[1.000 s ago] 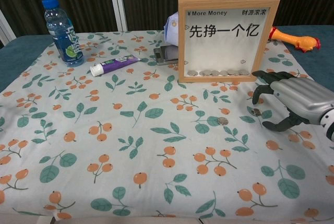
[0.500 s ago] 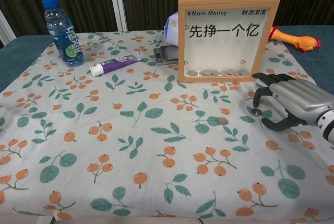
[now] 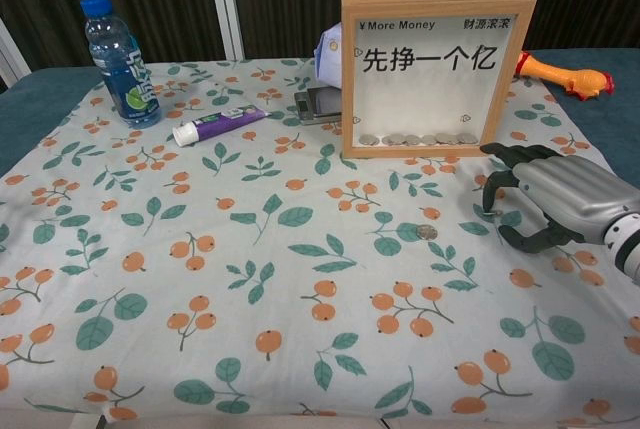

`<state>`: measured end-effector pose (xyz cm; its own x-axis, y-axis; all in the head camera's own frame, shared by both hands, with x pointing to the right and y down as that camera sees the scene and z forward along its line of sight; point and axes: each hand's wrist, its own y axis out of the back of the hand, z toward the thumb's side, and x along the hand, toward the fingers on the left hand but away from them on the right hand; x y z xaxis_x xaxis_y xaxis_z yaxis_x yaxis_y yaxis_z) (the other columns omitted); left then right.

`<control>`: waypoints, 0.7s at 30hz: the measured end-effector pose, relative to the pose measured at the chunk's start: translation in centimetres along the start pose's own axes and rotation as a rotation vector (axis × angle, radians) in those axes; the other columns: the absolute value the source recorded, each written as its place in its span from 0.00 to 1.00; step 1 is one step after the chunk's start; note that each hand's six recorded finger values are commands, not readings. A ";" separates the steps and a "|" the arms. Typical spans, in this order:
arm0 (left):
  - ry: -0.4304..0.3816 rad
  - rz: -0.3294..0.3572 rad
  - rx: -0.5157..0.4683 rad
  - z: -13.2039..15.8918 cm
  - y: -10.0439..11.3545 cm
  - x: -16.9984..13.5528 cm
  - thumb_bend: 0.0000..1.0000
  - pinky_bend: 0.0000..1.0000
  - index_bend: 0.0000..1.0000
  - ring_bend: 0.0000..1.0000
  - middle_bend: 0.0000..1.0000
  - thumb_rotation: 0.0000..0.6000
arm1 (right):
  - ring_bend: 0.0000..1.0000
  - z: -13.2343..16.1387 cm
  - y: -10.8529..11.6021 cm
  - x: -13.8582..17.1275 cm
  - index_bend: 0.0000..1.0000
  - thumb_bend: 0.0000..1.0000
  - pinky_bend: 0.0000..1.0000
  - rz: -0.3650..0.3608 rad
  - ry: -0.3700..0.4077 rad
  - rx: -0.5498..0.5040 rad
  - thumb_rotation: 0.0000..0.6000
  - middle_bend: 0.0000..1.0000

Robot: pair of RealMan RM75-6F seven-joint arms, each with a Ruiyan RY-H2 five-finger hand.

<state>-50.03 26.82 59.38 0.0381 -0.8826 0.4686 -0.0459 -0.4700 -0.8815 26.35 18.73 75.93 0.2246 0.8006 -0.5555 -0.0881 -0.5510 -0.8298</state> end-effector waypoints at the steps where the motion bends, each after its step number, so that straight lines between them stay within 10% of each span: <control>1: 0.000 0.000 0.000 0.0 0.0 0.0 0.38 0.00 0.00 0.00 0.00 1.00 | 0.00 0.0 0.0 0.0 0.54 0.49 0.00 -0.001 0.000 0.000 1.00 0.00; 21: -0.005 -0.006 -0.002 0.1 -0.1 0.2 0.38 0.00 0.00 0.00 0.00 1.00 | 0.00 0.1 0.2 0.1 0.64 0.52 0.00 -0.032 0.003 -0.009 1.00 0.01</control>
<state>-49.90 26.71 59.55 0.0438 -0.8795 0.4739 -0.0481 -0.4756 -0.8783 26.28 18.76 75.69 0.2301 0.8170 -0.5287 -0.0723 -0.5274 -0.8465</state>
